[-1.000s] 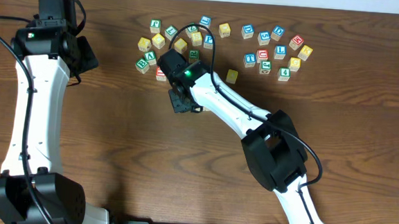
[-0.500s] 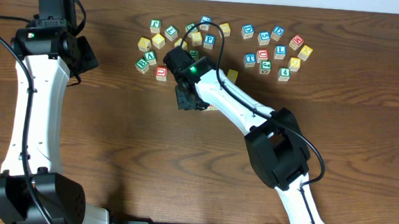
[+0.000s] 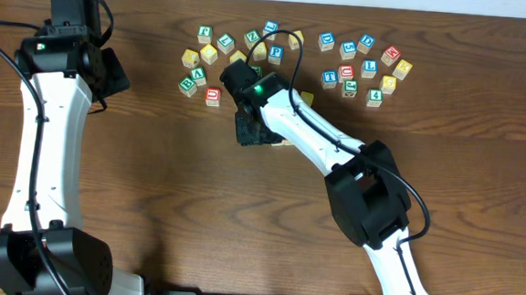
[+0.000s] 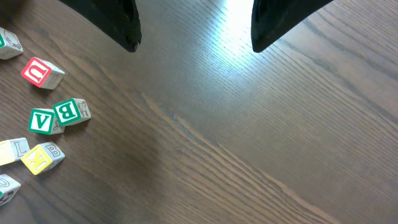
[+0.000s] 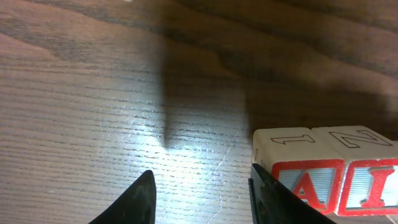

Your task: Spell out AI2

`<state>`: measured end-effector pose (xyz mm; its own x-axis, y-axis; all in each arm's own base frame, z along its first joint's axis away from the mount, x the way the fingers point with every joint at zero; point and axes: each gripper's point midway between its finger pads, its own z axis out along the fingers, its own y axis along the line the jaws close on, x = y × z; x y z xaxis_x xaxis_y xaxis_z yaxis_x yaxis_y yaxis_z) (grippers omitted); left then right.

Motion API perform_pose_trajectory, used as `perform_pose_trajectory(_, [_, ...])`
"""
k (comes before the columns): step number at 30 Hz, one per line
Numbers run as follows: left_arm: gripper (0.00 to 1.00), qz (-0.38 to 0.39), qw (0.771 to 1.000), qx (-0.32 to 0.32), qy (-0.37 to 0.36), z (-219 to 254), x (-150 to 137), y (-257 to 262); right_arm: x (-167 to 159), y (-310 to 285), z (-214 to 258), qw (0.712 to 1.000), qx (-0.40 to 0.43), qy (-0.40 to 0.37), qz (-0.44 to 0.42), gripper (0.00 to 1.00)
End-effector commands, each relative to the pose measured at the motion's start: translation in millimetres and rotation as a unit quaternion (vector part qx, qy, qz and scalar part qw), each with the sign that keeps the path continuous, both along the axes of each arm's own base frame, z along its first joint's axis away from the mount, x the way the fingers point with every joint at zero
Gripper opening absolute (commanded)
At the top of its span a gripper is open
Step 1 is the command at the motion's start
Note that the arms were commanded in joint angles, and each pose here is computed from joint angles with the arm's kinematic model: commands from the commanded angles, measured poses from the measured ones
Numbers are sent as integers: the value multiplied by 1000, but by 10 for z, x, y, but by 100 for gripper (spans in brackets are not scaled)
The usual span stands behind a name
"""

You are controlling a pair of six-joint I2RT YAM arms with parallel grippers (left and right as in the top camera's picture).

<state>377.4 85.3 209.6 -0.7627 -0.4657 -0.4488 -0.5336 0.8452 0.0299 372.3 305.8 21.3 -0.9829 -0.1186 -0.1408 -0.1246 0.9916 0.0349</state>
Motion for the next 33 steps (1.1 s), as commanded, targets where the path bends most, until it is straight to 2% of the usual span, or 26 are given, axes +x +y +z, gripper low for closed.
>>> perform_pose_trajectory(1, [56,-3,1000,4,2,6,21,10,176,-4,374,999,25,-35,12,45])
perform_pose_trajectory(6, [56,-3,1000,4,3,6,20,10,184,-214,829,998,31,-53,18,48])
perform_pose_trajectory(12, [56,-3,1000,4,3,6,20,10,-6,-679,757,1000,-18,13,5,44])
perform_pose_trajectory(15, [56,-3,1000,4,3,6,20,10,-140,-885,620,998,-42,52,1,37])
perform_pose_trajectory(18, [56,-3,1000,4,2,6,21,10,-267,-994,449,995,-58,80,0,23])
perform_pose_trajectory(23, [56,-3,1000,4,2,6,21,10,-402,-1077,252,992,-72,102,1,12])
perform_pose_trajectory(33, [56,-3,1000,4,2,6,21,10,-263,-1122,37,995,-84,61,0,5])
